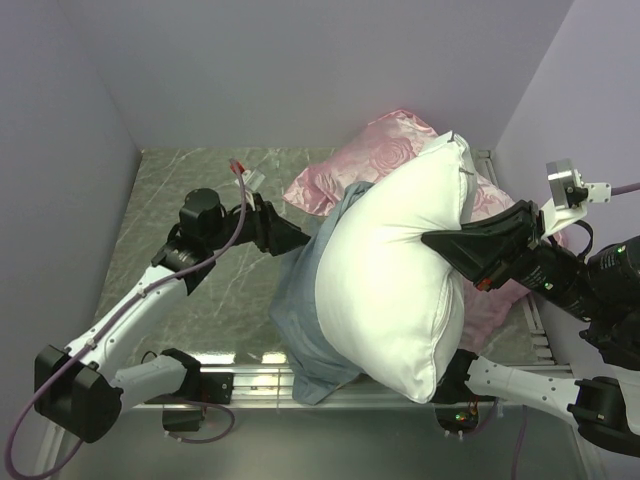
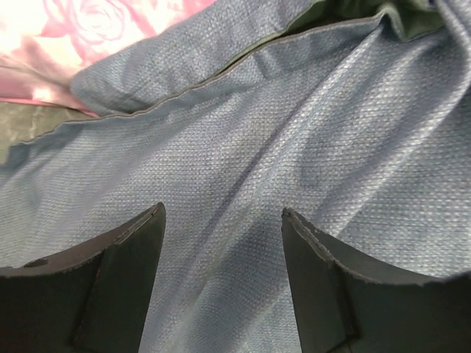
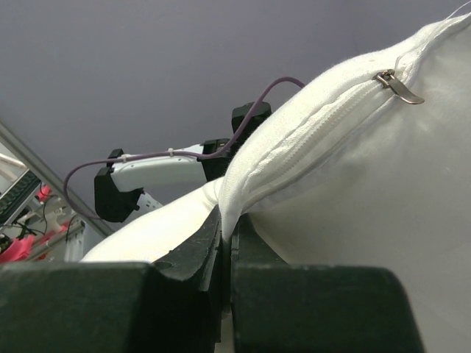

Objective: Remove the pillowcase from the pillow

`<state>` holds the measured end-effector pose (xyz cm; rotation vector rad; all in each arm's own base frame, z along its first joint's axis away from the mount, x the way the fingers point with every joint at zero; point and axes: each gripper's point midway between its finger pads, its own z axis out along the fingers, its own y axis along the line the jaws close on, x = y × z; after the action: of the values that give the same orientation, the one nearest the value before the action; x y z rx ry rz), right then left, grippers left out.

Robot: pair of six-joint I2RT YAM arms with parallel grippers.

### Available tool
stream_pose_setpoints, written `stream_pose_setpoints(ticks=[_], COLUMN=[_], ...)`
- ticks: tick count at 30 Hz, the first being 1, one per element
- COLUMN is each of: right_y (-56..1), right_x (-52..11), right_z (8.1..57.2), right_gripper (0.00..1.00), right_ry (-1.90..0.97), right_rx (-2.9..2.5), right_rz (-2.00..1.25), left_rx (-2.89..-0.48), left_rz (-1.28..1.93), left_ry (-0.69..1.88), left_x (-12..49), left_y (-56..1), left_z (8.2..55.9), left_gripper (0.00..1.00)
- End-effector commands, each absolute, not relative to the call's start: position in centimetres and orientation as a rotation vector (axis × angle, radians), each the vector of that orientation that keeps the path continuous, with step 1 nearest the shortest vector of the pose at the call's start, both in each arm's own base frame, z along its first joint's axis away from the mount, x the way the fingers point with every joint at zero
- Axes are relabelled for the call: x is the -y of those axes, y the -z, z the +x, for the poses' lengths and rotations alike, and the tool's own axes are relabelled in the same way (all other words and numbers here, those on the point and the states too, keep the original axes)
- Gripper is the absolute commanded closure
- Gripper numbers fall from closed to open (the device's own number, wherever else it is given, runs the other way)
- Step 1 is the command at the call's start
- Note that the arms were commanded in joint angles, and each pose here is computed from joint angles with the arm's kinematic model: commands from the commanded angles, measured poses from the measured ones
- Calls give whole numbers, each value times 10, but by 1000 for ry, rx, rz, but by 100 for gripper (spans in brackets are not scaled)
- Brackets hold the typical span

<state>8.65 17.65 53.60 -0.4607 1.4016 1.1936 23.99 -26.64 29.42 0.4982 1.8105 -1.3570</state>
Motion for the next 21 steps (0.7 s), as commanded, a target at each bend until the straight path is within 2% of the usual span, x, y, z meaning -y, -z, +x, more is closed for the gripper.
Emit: stream_pose_setpoints(ticks=[1, 6, 13, 21], right_y=[-565, -566, -565, -568], right_x=[-169, -168, -171, -170], right_z=[74, 73, 75, 74], right_gripper=[100, 100, 100, 100], right_ry=[-1249, -1249, -1248, -1250], right_rx=[-1290, -1289, -1291, -1285], right_rz=[-460, -462, -467, -465], left_rx=[-1703, -1634, -1592, -1620], left_rz=[494, 521, 713, 755], left_ry=[1276, 1285, 1399, 1408], left_x=[256, 245, 255, 270], left_y=[-327, -345, -343, -336], left_z=[244, 233, 208, 210], left_gripper=[30, 30, 30, 31])
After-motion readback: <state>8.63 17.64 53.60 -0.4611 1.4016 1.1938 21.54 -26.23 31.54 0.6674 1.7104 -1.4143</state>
